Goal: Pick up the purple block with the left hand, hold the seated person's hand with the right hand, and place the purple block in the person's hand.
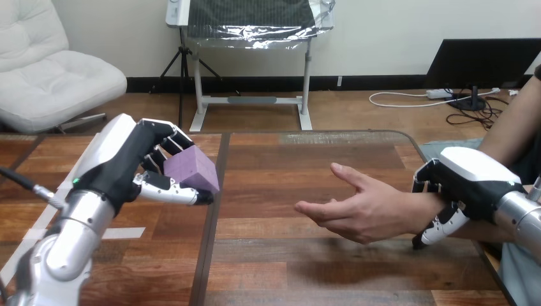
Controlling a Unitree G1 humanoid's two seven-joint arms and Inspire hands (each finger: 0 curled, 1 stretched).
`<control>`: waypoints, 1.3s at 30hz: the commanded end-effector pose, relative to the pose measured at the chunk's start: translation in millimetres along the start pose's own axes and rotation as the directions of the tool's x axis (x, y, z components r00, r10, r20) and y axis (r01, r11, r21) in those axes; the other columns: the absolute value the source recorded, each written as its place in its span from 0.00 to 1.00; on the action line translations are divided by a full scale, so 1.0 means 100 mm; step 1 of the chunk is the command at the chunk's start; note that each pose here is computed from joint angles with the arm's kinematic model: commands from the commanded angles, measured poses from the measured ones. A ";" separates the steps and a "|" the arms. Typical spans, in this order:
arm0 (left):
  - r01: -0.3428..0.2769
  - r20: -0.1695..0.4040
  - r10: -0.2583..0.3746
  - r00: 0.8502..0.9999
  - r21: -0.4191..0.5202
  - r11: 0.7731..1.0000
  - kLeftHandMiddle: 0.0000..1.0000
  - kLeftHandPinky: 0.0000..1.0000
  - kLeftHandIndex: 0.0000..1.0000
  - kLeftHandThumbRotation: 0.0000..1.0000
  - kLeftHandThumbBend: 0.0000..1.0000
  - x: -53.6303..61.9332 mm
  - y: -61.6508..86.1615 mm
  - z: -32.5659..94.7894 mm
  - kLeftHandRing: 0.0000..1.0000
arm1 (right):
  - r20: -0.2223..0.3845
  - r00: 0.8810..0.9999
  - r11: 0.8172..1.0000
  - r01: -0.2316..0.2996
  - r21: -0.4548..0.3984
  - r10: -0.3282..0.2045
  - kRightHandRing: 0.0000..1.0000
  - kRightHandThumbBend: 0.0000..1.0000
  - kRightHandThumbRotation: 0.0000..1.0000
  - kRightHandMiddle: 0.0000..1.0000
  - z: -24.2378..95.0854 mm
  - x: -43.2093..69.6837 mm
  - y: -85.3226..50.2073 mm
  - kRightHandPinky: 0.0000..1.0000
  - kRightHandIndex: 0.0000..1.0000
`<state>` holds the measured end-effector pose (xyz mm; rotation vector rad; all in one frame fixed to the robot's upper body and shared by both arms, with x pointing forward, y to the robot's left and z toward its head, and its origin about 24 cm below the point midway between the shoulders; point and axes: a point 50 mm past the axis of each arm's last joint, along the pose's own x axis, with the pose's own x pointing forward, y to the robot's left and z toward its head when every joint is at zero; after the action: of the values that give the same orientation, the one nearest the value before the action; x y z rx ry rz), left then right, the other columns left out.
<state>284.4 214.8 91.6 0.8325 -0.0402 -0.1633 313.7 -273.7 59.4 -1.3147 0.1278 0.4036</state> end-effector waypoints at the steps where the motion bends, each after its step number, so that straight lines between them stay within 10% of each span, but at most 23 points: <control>1: -0.066 0.093 0.067 0.993 -0.016 0.998 0.44 0.32 0.47 0.00 0.67 0.20 0.11 0.21 0.38 | 0.057 0.998 0.998 -0.013 0.064 0.010 0.30 0.86 0.00 0.37 0.18 0.09 0.11 0.23 0.43; 39: -0.037 0.034 0.042 0.999 -0.138 0.990 0.45 0.35 0.47 0.00 0.64 0.67 -0.17 0.12 0.41 | 0.151 0.986 0.994 0.056 0.092 -0.070 0.35 0.88 0.02 0.41 0.43 0.07 -0.09 0.29 0.45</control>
<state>326.7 197.0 58.4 0.7172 0.0291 -0.1514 316.5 -252.3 76.1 -1.2723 0.0467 0.4223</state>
